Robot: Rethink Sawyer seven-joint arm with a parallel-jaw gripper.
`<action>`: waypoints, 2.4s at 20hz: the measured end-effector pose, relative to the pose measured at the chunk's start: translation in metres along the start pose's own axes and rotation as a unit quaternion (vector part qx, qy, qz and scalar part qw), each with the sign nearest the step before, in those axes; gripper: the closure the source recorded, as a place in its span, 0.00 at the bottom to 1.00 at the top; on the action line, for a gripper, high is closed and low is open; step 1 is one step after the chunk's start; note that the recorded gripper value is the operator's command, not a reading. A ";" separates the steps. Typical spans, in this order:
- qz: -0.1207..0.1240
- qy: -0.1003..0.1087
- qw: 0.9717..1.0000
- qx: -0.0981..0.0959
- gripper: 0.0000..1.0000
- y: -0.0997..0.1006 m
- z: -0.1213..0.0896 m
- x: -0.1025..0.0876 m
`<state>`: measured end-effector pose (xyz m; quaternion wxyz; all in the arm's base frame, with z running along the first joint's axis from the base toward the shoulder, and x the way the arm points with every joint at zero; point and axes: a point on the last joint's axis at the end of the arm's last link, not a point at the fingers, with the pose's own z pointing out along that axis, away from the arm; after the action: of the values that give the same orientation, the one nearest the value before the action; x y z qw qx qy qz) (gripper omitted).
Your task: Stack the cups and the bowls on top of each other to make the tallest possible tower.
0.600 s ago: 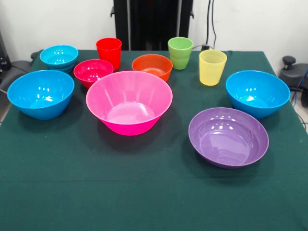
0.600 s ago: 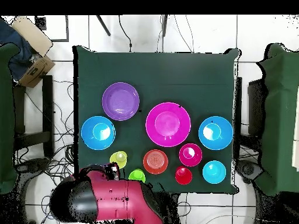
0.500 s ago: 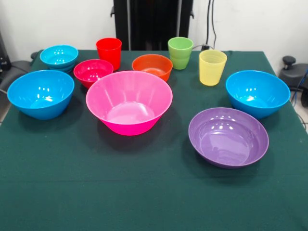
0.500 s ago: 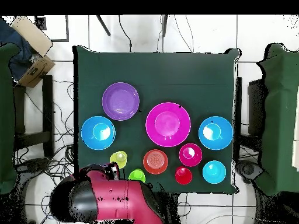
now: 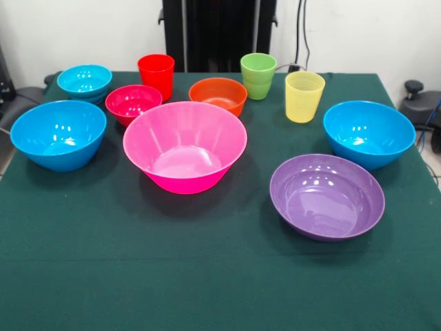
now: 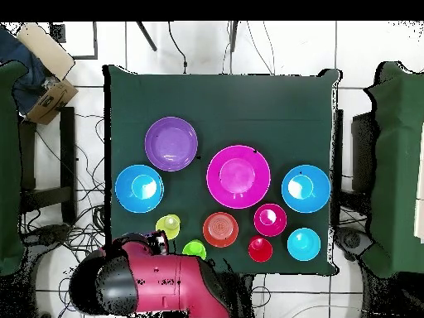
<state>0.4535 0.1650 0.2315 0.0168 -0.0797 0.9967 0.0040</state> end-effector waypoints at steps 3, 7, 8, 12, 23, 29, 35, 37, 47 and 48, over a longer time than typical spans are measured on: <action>-0.001 0.007 1.000 -0.001 0.00 0.001 0.007 0.001; -0.001 0.006 1.000 -0.001 0.00 0.001 0.025 0.001; -0.001 0.003 1.000 0.000 0.00 0.001 0.032 0.001; 0.000 -0.007 1.000 0.002 0.00 0.000 0.054 0.000; 0.007 -0.007 1.000 0.005 0.00 -0.005 0.123 0.012; 0.000 0.007 1.000 0.006 0.00 -0.008 0.153 0.027; -0.001 0.018 1.000 0.008 0.00 -0.030 0.168 0.041; 0.003 0.022 1.000 0.008 0.00 -0.041 0.170 0.046; 0.022 0.022 0.999 0.012 0.00 -0.091 0.170 0.053; 0.025 0.022 0.999 0.012 0.00 -0.095 0.169 0.053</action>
<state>0.4214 0.0645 0.0603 -0.0040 -0.0549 0.9984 -0.0094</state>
